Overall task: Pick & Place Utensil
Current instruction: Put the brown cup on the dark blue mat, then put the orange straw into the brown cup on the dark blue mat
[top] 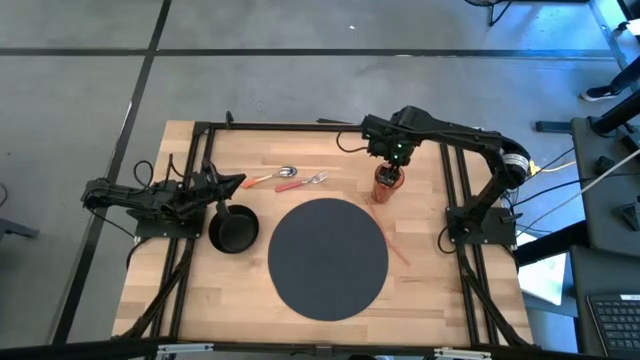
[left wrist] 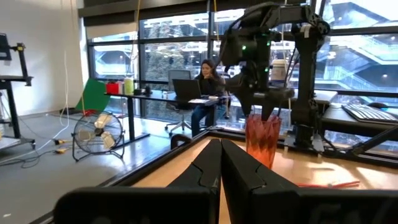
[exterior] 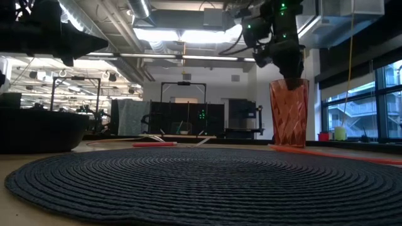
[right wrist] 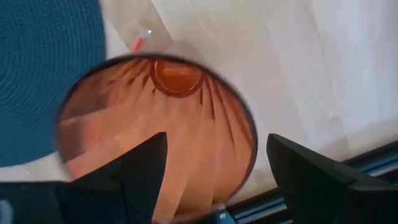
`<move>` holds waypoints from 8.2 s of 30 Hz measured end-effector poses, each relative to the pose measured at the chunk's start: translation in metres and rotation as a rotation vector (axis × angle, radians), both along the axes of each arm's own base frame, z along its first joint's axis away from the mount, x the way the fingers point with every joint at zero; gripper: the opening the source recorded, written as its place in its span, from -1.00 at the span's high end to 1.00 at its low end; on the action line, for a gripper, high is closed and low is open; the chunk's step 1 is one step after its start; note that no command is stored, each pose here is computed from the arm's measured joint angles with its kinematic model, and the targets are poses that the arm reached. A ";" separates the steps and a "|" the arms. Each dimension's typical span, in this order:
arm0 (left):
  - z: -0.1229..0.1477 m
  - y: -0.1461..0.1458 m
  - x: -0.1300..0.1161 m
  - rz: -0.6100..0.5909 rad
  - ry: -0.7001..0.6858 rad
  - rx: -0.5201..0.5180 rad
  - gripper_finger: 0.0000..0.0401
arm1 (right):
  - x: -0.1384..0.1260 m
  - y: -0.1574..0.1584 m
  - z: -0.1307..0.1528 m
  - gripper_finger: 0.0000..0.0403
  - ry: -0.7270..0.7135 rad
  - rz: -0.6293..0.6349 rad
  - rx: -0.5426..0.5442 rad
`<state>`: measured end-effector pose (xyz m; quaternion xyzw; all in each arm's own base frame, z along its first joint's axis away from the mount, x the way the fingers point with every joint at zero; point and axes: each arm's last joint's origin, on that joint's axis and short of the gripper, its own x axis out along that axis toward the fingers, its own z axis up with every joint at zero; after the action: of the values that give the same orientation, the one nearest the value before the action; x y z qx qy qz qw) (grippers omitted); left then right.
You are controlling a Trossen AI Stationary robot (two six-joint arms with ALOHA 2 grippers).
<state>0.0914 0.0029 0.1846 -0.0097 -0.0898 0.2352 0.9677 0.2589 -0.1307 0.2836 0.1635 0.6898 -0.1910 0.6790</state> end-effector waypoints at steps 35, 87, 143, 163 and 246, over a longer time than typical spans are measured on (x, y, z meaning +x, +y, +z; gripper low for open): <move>0.000 0.000 0.000 0.008 0.001 0.000 0.98 | -0.002 -0.014 0.004 0.95 -0.058 0.030 -0.024; 0.000 0.000 0.000 0.000 -0.023 -0.045 0.98 | 0.030 0.105 0.025 0.94 -0.187 0.185 0.060; -0.002 0.001 0.000 0.037 -0.001 -0.048 0.98 | 0.006 0.110 0.084 0.20 -0.170 0.166 0.032; -0.003 0.002 0.000 0.063 0.012 -0.051 0.98 | -0.080 0.162 0.011 0.20 -0.197 -0.136 0.035; -0.004 0.002 0.000 0.062 0.020 -0.052 0.98 | -0.063 0.212 -0.088 0.99 0.064 -0.134 -0.127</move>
<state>0.0912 0.0046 0.1805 -0.0294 -0.0741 0.2675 0.9602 0.1954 0.0809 0.1957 0.1598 0.6850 -0.2846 0.6514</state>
